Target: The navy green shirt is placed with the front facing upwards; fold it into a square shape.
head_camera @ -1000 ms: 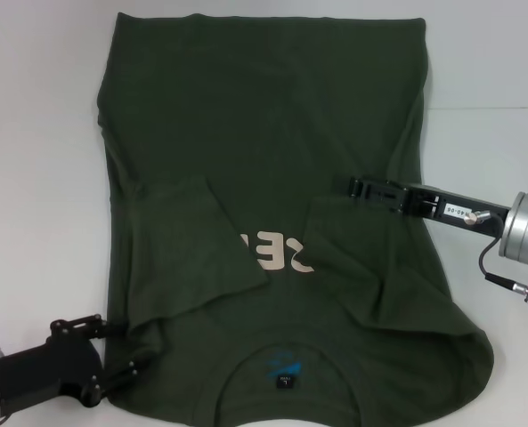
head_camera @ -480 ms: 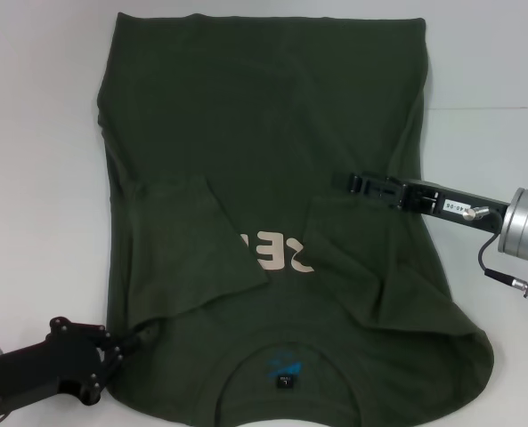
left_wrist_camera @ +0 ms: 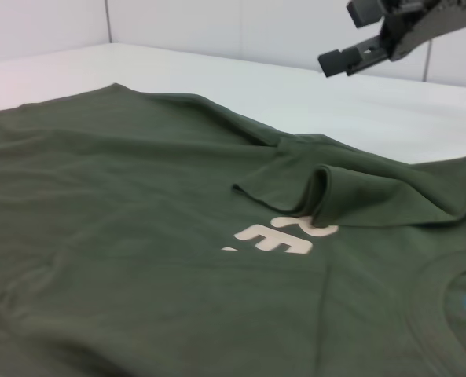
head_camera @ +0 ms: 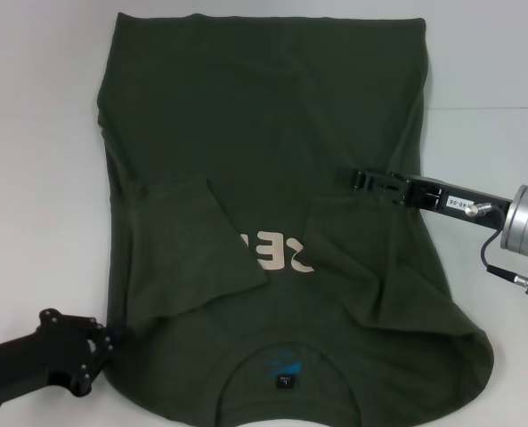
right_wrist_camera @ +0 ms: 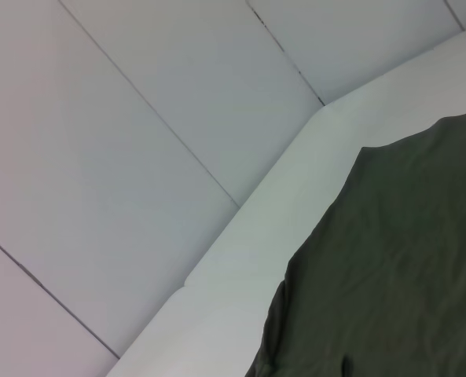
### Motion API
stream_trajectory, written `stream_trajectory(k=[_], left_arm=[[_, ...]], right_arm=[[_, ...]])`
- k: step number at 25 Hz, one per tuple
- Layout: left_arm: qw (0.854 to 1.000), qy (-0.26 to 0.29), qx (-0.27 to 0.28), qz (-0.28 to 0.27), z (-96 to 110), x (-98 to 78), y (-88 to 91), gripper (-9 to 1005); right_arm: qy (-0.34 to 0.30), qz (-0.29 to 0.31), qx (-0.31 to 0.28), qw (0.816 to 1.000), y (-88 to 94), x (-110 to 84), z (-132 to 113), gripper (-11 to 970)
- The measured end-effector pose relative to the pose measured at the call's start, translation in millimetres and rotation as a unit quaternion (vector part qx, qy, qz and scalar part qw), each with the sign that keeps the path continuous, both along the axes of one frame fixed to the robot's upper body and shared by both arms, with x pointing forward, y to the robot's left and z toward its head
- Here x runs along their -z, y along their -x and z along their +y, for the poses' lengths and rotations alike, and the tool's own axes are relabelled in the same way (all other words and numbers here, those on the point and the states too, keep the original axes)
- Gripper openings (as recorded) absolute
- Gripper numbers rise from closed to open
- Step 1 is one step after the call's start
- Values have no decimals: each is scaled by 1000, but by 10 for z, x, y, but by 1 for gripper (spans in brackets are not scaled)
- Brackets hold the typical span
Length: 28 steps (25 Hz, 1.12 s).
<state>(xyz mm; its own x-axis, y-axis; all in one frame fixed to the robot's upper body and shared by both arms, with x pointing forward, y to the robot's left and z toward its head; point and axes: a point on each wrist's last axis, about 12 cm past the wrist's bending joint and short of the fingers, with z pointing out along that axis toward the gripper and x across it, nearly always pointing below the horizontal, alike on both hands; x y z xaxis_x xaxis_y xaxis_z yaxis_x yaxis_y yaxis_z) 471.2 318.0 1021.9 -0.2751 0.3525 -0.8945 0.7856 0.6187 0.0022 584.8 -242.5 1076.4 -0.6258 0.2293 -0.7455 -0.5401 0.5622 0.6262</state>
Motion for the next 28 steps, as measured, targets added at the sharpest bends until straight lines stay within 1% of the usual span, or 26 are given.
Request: stream_trajectory(k=[4,8,13,18,23,28], left_arm=[[1000,12,-28,7,73,-19,7,5],[998,22,-53,17,156,-28,60,5],[996,53,-62,24,222,-61,197,6],[993,93,-63,18,284,-124,340,6],[992,104,-67,25,272,-95,404,6],[990,113,-72,35,236,-42,423,5]], right_arm=[[0,-1,-1,1000,-5,-4,5,919],[3,-4,-3,1000,-5,-4,8,918],[7,-8,-3,1000,4,1,-13,918],[9,-11,-3,1000,13,-3,-47,918],[16,-16,-4,1000,9,-7,-67,918],[19,-17,-5,1000,6,-10,-86,917]])
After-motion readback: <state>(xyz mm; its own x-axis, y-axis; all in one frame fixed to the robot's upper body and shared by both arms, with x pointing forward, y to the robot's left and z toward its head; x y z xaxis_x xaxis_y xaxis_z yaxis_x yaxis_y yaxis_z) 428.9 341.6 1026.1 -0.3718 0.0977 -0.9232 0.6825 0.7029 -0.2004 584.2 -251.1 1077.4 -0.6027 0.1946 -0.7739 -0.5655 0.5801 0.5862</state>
